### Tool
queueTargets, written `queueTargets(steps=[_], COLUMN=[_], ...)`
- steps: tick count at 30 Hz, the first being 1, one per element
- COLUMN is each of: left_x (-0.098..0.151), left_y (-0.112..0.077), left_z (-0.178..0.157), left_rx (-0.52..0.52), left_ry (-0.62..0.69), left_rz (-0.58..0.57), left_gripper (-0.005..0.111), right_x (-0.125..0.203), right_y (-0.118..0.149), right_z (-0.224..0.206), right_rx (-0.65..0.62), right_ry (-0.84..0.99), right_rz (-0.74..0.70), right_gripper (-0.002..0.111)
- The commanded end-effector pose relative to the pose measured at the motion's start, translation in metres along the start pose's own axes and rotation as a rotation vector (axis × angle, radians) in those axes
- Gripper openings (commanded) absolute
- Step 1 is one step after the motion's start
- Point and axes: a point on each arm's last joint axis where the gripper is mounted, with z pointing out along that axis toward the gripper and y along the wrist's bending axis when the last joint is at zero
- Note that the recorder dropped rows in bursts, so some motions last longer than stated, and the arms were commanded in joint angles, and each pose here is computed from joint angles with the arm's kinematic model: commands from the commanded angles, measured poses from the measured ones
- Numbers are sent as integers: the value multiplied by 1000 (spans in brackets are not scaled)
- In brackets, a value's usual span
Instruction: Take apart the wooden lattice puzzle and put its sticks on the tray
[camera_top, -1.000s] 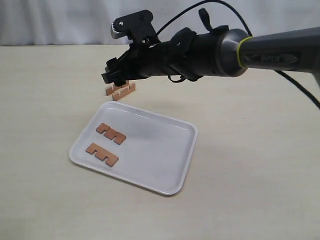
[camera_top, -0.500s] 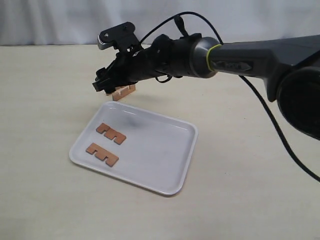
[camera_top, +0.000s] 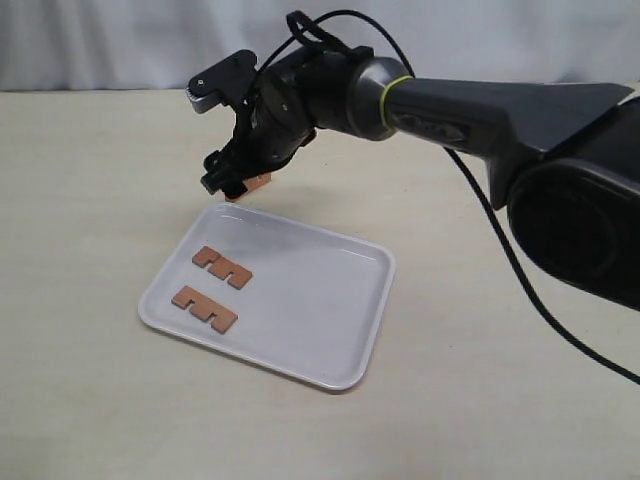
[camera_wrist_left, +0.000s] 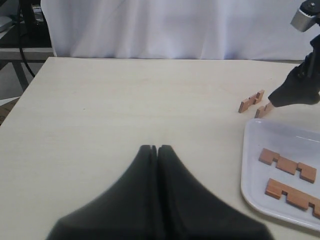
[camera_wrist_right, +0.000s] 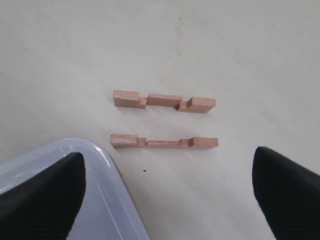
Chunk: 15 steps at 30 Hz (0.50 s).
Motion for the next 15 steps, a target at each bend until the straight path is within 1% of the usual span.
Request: queueTargets(steps=[1,5,13,15], left_x=[1,1,1,1], left_y=[0,0,0,0], left_z=[0,0,0,0], left_rx=[7,7,7,7], left_ry=[0,0,0,0], left_rz=[-3,-3,-3,-3], left_gripper=[0,0,0,0], right_x=[4,6,14,17], right_y=[3,5,-5,-5], right_z=[12,20,38,45], right_rx=[-14,-16,-7,-16], right_ry=[-1,-24,-40,-48], right_rz=[31,30,48,73], right_gripper=[95,97,97,97])
